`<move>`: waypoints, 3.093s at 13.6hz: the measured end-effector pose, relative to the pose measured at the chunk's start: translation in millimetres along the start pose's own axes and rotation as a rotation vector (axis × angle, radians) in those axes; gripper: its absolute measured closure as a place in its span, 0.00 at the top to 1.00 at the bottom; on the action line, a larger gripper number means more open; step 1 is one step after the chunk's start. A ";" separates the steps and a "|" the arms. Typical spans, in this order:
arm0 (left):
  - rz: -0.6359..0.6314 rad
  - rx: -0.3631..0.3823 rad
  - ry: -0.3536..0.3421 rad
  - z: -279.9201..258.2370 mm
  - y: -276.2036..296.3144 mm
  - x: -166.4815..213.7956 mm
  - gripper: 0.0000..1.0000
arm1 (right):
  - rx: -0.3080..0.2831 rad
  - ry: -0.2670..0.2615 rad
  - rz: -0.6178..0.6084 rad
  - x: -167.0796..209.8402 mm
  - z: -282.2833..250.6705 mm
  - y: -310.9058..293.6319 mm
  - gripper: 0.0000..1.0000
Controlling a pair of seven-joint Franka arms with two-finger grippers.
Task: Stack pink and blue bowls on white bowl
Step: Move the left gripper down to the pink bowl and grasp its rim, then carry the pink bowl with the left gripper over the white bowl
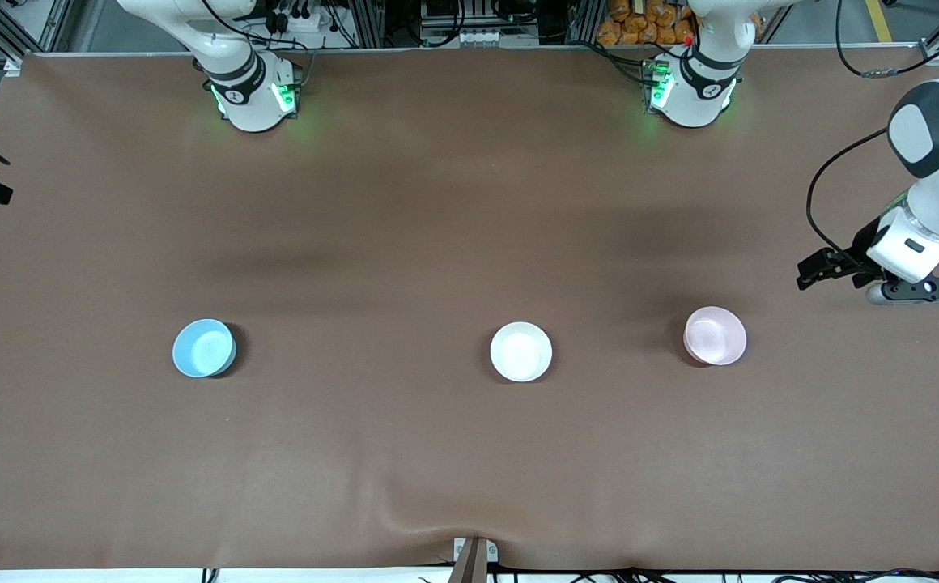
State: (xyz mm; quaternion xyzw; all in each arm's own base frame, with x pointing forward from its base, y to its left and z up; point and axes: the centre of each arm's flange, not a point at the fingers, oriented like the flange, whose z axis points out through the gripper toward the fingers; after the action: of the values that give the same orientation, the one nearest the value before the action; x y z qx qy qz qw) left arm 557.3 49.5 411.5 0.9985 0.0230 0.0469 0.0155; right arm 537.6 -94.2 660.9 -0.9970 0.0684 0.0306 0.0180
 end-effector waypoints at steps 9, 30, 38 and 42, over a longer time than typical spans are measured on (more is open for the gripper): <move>0.042 -0.072 0.095 118.5 23.6 12.9 1.00 | 0.002 0.012 0.038 -1.5 -4.9 20.7 1.00; 0.072 -0.199 0.055 193.0 129.5 5.9 0.03 | 0.003 0.005 -0.003 0.7 -2.4 -0.6 1.00; -0.051 -0.366 0.120 150.1 296.7 44.8 0.03 | 0.003 0.005 -0.001 0.8 -2.3 0.8 1.00; -0.084 -0.394 0.117 162.4 359.9 49.0 0.03 | 0.003 0.005 -0.001 0.8 -2.3 0.7 1.00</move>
State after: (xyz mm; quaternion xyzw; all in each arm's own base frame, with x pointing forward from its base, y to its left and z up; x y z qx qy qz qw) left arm 637.3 -312.2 266.4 0.9699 0.0557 0.1077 0.2111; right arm 538.4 -95.1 663.1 -0.9971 0.0680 0.0283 0.0196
